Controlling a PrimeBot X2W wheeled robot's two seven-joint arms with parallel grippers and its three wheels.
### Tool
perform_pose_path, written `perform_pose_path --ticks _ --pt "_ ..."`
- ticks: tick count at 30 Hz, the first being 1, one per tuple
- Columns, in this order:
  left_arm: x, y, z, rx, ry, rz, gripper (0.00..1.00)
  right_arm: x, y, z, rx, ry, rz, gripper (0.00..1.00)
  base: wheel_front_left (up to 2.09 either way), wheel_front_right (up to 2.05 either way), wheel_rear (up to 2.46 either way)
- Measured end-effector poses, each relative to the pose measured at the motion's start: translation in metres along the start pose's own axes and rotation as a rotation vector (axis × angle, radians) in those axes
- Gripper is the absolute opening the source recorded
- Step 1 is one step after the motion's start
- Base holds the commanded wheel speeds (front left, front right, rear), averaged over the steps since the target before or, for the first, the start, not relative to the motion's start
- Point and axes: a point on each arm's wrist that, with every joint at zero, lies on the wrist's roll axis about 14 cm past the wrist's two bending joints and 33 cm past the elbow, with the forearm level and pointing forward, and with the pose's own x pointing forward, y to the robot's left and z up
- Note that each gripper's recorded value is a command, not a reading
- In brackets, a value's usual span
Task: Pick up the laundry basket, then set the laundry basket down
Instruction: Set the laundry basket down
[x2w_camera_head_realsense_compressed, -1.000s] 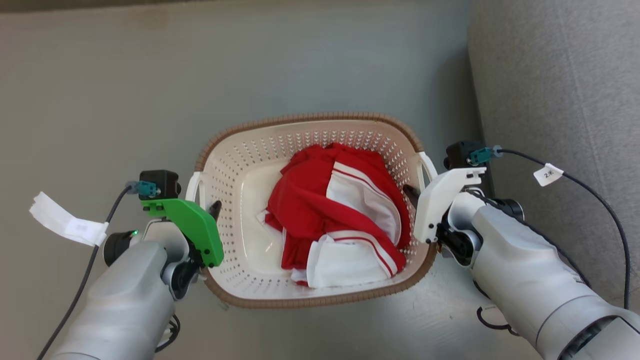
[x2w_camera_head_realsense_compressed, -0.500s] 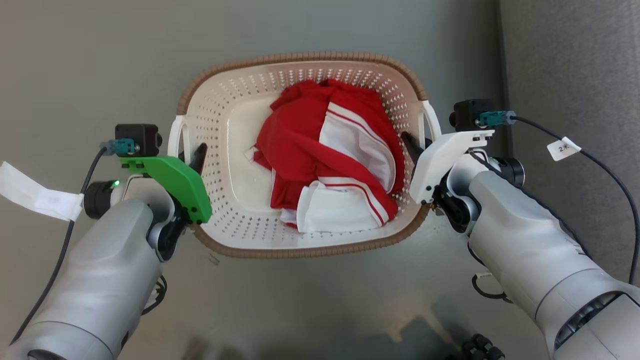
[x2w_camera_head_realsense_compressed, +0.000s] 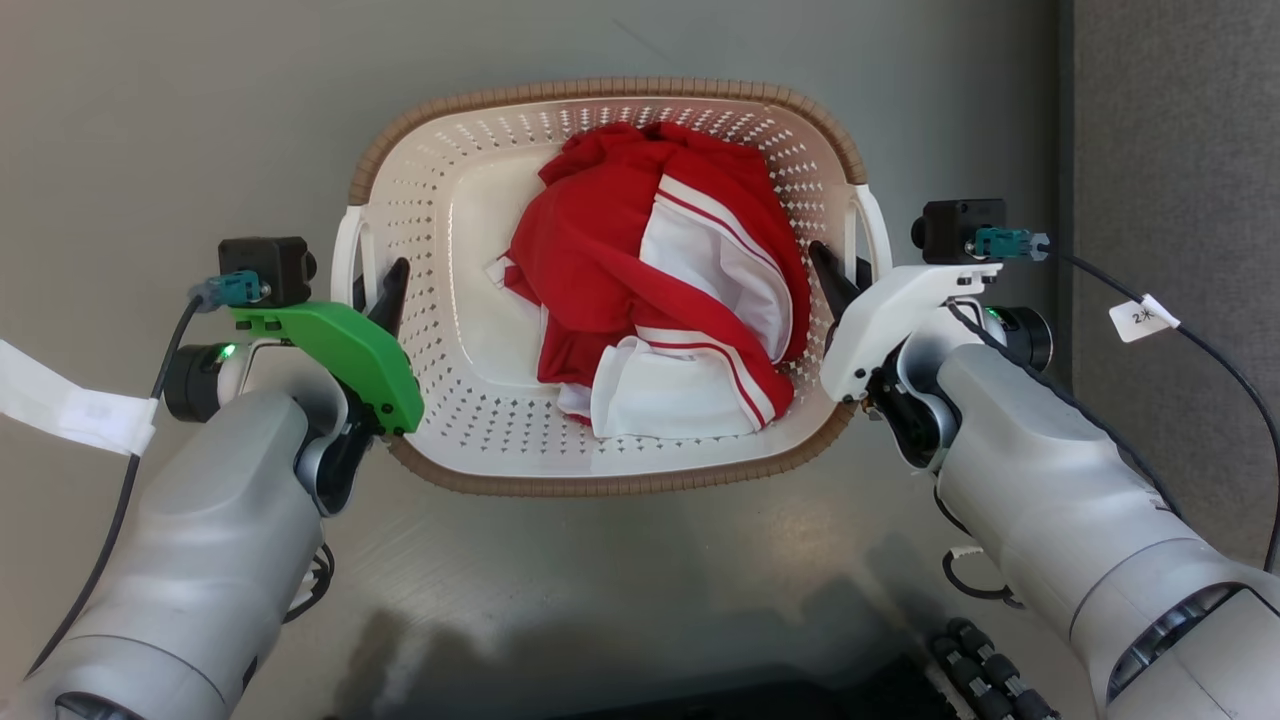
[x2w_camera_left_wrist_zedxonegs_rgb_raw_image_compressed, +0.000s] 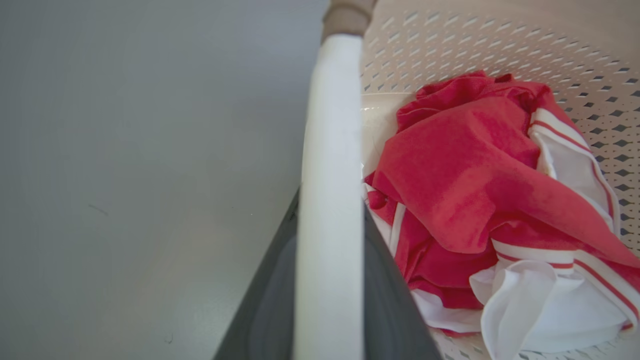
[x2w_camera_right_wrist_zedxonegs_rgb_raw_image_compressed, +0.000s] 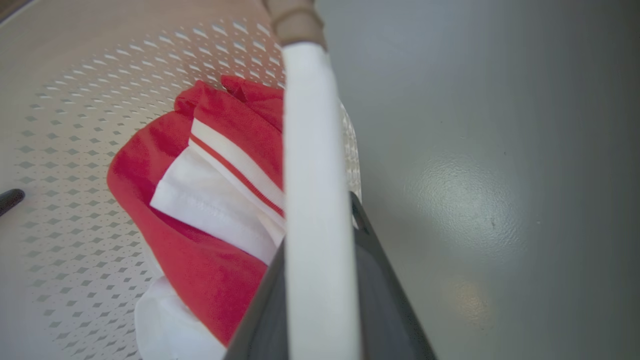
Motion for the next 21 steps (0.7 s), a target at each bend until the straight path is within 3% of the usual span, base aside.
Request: perform_pose_path --ticks 21 --pt "0.036 0.023 -0.024 -0.039 0.034 0.009 0.00 0.034 -0.018 -0.022 0.026 0.027 -0.021 0.00 0.00 0.00 0.00"
